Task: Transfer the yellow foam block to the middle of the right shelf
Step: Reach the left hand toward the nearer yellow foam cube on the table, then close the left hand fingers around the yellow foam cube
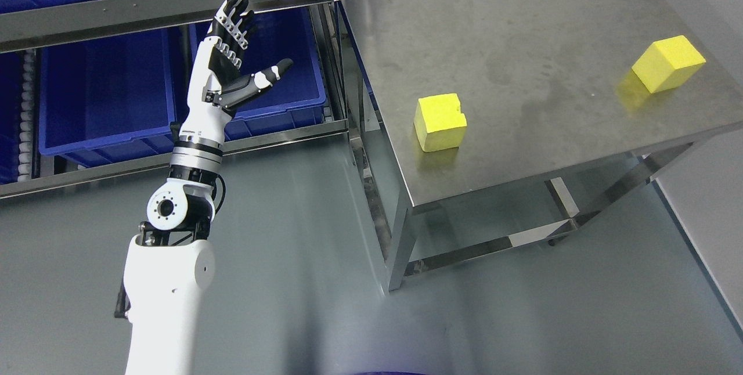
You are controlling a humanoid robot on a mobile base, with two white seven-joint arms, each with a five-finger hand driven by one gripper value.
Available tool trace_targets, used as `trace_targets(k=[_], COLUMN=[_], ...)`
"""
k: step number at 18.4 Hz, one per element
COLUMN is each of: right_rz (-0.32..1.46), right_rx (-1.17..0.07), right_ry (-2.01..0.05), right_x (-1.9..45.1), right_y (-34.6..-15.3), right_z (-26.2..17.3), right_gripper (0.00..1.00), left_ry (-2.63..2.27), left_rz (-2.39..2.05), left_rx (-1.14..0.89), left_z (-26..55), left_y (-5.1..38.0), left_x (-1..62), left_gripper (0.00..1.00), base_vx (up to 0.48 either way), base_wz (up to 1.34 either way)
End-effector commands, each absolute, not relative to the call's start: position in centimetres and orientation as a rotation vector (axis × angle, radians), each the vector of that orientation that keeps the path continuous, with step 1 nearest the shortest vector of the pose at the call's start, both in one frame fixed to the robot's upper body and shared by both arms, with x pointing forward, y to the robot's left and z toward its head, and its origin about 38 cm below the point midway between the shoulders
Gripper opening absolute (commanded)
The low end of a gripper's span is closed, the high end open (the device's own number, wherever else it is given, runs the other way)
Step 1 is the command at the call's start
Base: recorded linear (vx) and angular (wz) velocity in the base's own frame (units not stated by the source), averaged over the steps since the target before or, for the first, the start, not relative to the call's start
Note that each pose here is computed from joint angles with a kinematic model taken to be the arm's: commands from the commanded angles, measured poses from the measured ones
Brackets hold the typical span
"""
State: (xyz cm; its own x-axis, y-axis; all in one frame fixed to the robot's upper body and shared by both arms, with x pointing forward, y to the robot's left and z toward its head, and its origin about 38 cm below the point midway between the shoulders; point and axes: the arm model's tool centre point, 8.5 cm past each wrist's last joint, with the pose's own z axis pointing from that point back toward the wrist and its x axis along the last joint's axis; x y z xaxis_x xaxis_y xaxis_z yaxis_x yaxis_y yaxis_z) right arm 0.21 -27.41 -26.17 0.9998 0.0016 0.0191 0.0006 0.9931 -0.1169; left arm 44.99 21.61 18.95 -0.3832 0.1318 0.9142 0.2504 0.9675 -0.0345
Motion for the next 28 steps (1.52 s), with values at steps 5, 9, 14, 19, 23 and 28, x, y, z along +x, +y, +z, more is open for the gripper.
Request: trace_targets(k=[5, 9, 14, 19, 23, 28], right_rz=[-0.008, -0.008, -0.008, -0.008, -0.008, -0.008], right_rx=[-0.134, -0.134, -0.134, -0.134, -0.134, -0.134], right_ry=[-0.013, -0.013, -0.013, -0.013, -0.013, -0.015], right_x=[-0.8, -0.8, -0.8, -0.8, -0.8, -0.7], right_y=[-28.5, -28.5, -28.5, -28.5, -28.5, -28.5], right_z=[-26.1, -26.1, -26.1, -26.1, -26.1, -26.1], right_gripper=[1.00, 1.00, 1.00, 1.00, 1.00, 1.00], left_ry=[-1.967, -1.936, -1.841, -1.668, -1.617, -1.592], left_rz=[-0.256, -0.615, -0.942, -1.143, -1.158, -1.137], left_rx=[-0.327, -0.355, -0.402, -0.559, -0.612, -0.603], left_z=[19.4, 20.6, 21.2, 19.9, 19.0, 18.1], left_y=[20.7, 16.7, 11.0, 6.9, 5.7, 6.2], left_x=[45.1, 45.3, 46.5, 45.7, 45.2, 45.6], left_gripper=[1.00, 1.00, 1.00, 1.00, 1.00, 1.00], base_vx=[-0.012, -0.028, -0.012, 0.000, -0.015, -0.006], base_wz=[-0.01, 0.02, 0.00, -0.02, -0.15, -0.02])
